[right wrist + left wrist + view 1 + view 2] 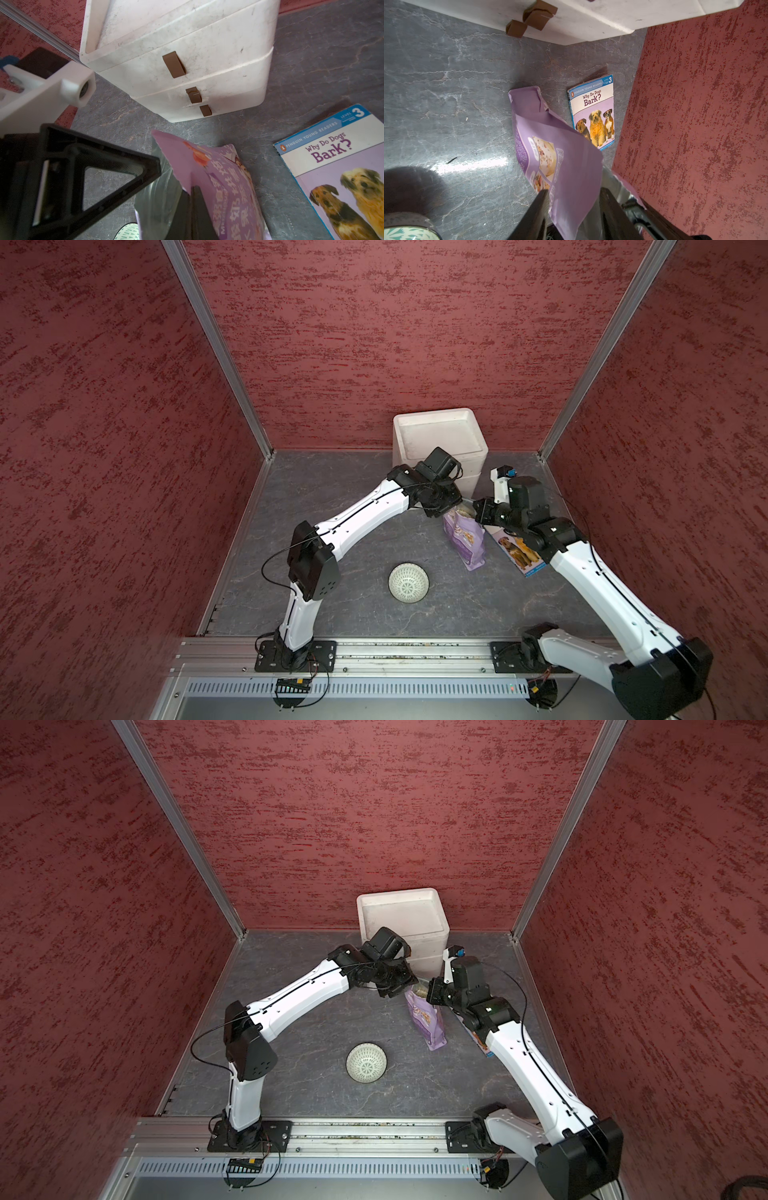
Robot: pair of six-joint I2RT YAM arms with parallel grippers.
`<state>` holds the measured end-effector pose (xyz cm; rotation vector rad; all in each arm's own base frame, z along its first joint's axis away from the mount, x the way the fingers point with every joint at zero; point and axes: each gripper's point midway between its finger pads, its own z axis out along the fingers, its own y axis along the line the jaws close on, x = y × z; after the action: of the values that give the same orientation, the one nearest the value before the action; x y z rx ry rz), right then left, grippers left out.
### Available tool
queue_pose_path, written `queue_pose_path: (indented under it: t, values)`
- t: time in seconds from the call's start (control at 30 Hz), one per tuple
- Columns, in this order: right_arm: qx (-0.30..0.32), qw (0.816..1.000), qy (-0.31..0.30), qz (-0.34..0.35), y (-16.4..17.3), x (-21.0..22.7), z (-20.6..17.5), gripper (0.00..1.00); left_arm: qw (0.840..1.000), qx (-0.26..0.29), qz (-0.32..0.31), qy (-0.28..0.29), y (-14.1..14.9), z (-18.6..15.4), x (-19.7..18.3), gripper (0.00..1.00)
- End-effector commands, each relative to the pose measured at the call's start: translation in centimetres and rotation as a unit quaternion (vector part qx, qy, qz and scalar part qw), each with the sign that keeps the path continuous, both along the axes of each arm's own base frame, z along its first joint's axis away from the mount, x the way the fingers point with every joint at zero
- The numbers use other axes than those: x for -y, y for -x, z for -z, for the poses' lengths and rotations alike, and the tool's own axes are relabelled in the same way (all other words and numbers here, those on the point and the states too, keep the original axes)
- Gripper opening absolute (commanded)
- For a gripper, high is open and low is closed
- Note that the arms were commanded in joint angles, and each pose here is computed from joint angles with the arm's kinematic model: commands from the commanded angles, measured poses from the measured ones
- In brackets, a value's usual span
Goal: Pour the oats into the breakfast bowl
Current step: Open the oats bag at the center of the board.
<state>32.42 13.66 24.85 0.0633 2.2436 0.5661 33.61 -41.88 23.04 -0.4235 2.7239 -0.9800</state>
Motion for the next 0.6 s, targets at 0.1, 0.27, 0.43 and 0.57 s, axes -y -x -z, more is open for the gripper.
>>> queue_pose_path:
  t: [0.1, 0.27, 0.43, 0.57]
  values:
    - [0.103, 0.993, -0.049, 0.020, -2.0, -0.2, -5.7, 0.00, 0.998, 0.011, 0.034, -0.050, 0.4, 0.8, 0.2, 0.35]
    - [0.106, 0.993, -0.044, 0.037, -2.8, 0.1, -5.5, 0.00, 0.996, 0.003, 0.050, -0.076, 0.1, 1.4, -0.1, 0.05]
    - [0.106, 0.991, 0.005, 0.081, -4.0, 2.0, -4.9, 0.00, 0.991, 0.017, 0.062, -0.116, 0.0, -0.2, -2.5, 0.00]
    - [0.116, 0.986, 0.050, 0.113, -4.9, 3.5, -5.0, 0.00, 0.988, -0.014, 0.071, -0.134, 1.0, -0.7, -4.6, 0.00]
